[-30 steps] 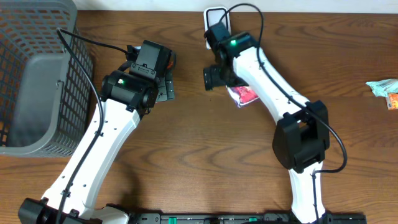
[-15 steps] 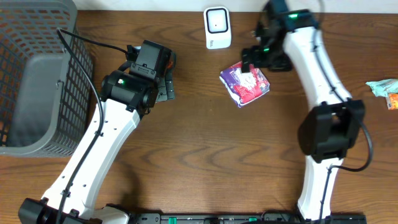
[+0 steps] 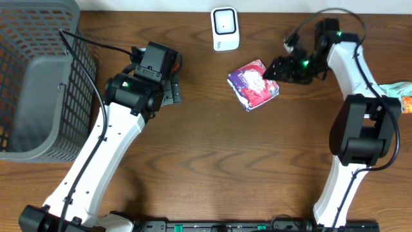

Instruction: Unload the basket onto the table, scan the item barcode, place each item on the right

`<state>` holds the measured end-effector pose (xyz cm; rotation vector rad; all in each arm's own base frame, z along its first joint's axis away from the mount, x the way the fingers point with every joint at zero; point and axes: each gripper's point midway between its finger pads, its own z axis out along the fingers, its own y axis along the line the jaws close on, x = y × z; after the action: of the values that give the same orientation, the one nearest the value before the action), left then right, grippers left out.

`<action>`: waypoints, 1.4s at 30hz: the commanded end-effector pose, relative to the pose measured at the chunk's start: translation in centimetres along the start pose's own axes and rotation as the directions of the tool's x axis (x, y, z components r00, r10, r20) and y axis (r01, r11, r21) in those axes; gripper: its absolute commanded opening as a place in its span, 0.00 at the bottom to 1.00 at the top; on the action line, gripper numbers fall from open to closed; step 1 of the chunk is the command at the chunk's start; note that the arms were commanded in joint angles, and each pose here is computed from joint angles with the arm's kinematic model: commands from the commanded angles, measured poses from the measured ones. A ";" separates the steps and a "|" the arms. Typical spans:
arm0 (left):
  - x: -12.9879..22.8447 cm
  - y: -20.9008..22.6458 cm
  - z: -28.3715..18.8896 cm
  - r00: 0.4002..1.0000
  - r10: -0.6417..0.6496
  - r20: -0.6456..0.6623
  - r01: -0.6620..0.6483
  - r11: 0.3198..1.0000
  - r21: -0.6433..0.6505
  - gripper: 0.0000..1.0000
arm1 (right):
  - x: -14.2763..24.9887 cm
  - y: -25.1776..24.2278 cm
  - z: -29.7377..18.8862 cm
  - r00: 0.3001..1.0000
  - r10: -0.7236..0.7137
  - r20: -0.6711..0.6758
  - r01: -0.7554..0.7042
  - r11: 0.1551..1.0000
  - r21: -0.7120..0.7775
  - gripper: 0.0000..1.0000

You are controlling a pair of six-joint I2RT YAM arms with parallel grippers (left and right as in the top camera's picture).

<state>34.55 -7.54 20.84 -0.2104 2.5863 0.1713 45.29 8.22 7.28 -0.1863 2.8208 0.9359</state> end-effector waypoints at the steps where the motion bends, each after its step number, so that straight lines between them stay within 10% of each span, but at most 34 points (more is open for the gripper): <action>1: -0.4 0.1 -0.2 1.000 -0.008 0.009 0.008 1.000 0.000 0.98 | 1.7 0.7 2.3 1.000 -0.015 -0.023 0.012 0.995 -0.096 0.90; 10: -0.4 0.1 -0.2 1.000 -0.008 0.009 0.008 1.000 0.000 0.98 | 3.9 1.4 5.9 0.999 0.004 -0.033 -0.010 0.982 -0.187 0.56; 17: -0.4 0.1 -0.2 1.000 -0.008 0.008 0.008 1.000 0.000 0.98 | 3.0 2.5 6.9 1.000 0.006 -0.011 -0.008 0.982 -0.189 0.70; 24: -0.4 0.1 -0.2 1.000 -0.008 0.008 0.008 1.000 0.000 0.98 | 1.1 2.8 7.1 0.994 0.101 0.037 -0.092 0.977 -0.194 0.53; 29: -0.4 0.1 -0.2 1.000 -0.008 0.008 0.008 1.000 0.000 0.98 | 1.9 4.8 8.5 0.998 0.062 0.002 -0.061 0.978 -0.202 0.01; 42: -0.4 0.1 -0.2 1.000 -0.008 0.009 0.008 1.000 0.000 0.98 | -2.0 14.3 5.1 0.993 0.020 0.113 0.031 0.898 -0.438 0.01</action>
<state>34.55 -7.54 20.85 -0.2100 2.5860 0.1712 44.23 22.13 5.63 -0.2130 2.6059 1.3963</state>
